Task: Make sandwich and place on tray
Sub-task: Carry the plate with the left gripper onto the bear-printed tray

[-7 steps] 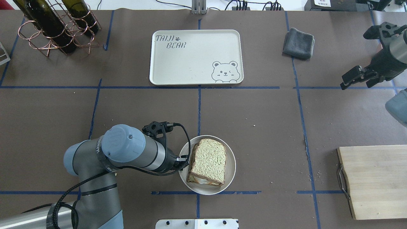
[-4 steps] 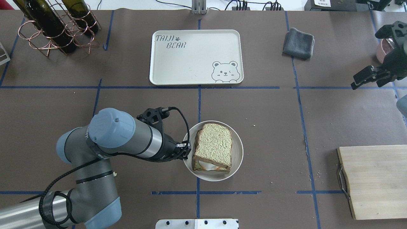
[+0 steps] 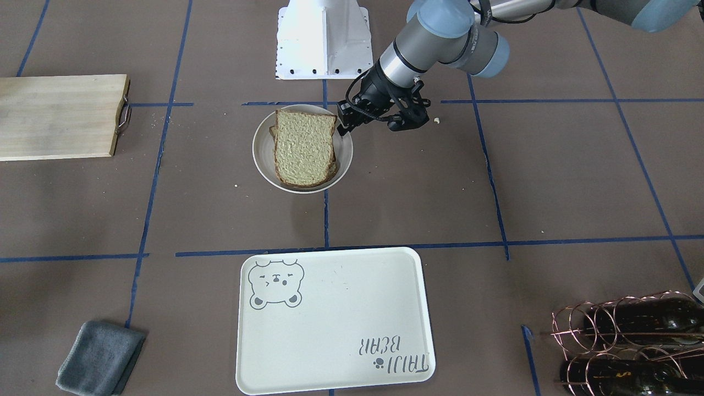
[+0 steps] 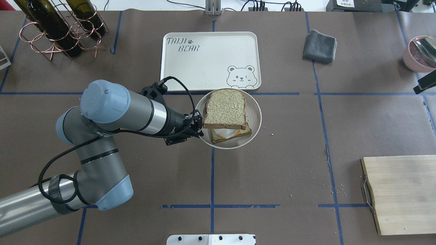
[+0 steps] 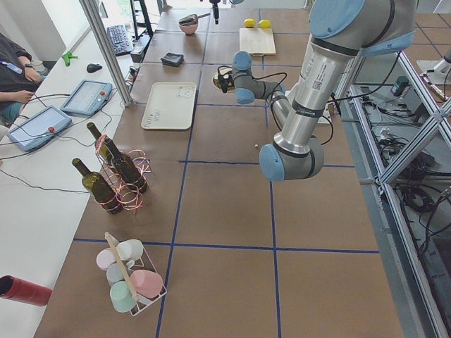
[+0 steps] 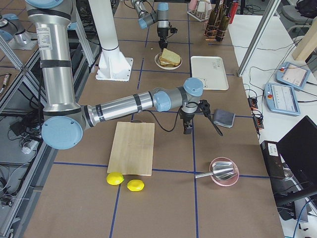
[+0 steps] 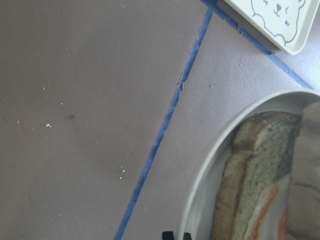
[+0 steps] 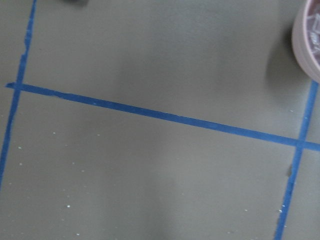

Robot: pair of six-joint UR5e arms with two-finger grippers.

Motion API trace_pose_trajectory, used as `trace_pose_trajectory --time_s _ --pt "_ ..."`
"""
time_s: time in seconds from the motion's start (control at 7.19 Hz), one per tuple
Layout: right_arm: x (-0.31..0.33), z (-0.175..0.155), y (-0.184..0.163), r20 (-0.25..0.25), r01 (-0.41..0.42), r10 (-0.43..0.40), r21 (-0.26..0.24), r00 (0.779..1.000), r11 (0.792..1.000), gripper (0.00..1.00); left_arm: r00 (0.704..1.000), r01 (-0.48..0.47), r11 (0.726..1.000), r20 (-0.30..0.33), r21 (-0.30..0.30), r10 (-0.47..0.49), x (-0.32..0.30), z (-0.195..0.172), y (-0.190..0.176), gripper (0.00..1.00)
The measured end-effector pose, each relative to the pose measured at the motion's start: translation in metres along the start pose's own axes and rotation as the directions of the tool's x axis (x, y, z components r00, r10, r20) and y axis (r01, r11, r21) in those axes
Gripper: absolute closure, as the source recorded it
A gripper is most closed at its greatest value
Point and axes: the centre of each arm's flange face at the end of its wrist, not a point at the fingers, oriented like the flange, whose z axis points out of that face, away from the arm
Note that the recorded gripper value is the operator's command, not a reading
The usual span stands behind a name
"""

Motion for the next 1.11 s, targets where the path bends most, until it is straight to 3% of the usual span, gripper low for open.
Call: trace_pose_trajectory --time_s 0.56,0.83,1.11 --pt "0.075 -0.009 0.047 -0.027 -0.104 0.104 0.014 0.994 0.995 0.00 0.971 0.235 0.963 0.010 0.134 -0.238 0.047 0.037 -0.088 1.00" --pt "0.090 -0.013 0.059 -0.027 -0.140 0.141 0.022 0.990 0.990 0.00 0.937 0.349 0.910 -0.060 0.221 -0.345 0.057 0.059 -0.127 1.00" --pt "0.093 -0.013 0.065 -0.011 -0.153 0.153 0.018 0.988 0.988 0.00 0.913 0.408 0.865 -0.118 0.290 -0.391 0.062 0.081 -0.153 1.00"
